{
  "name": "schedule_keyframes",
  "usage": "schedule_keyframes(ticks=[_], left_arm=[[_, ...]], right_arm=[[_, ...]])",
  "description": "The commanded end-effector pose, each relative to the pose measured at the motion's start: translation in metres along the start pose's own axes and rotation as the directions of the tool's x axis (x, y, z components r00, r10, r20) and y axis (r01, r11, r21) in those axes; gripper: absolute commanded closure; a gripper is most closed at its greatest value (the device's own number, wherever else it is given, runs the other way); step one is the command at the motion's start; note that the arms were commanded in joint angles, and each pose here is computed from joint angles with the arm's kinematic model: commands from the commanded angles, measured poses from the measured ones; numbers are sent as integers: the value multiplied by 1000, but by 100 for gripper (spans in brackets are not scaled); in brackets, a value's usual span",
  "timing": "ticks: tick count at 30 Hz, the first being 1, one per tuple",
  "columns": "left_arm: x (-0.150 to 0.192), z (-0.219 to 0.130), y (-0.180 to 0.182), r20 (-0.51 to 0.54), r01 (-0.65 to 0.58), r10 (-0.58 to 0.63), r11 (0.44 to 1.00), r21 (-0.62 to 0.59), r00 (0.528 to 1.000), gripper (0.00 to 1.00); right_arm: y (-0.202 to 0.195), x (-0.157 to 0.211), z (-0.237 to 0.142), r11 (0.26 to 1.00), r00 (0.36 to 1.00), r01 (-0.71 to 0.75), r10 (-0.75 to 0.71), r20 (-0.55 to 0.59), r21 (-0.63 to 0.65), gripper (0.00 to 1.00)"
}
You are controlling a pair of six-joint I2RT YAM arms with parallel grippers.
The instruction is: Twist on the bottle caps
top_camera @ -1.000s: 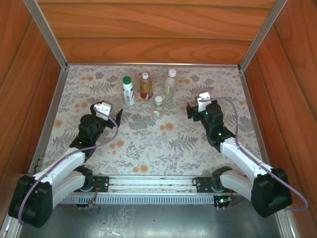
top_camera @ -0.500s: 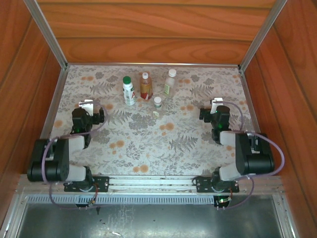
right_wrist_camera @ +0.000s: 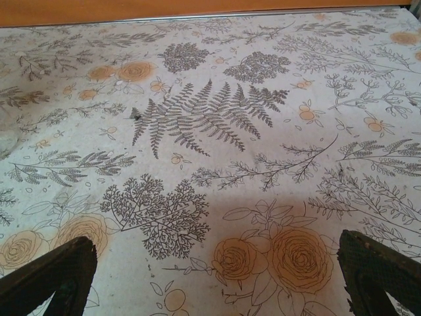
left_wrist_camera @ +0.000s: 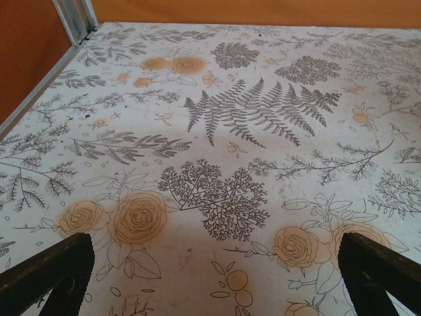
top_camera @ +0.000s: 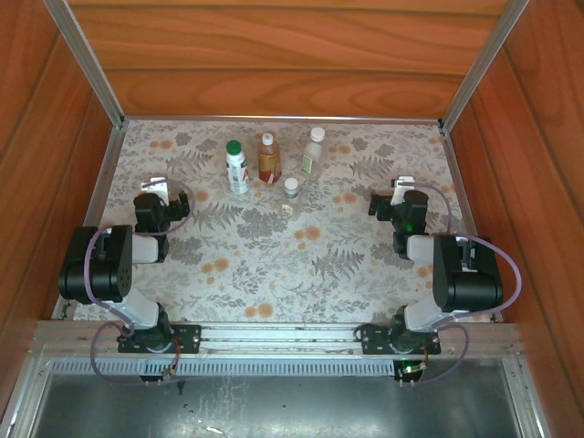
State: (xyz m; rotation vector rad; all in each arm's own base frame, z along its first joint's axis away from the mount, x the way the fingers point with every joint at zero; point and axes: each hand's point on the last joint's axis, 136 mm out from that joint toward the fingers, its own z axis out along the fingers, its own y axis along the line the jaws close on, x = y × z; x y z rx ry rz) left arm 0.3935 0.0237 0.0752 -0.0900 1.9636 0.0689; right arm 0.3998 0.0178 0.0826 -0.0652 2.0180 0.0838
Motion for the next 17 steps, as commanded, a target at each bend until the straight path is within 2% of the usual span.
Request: schedule_keyframes(ticks=[1, 17], left_arm=[[-12, 1, 0, 36, 5, -5, 1000, 2, 999, 0], [-11, 1, -3, 28, -3, 3, 1000, 14, 1000, 0]], right_arm=[[1, -10, 0, 1000, 1000, -12, 13, 23, -12, 0], [1, -10, -1, 1000, 1000, -11, 11, 23, -12, 0]])
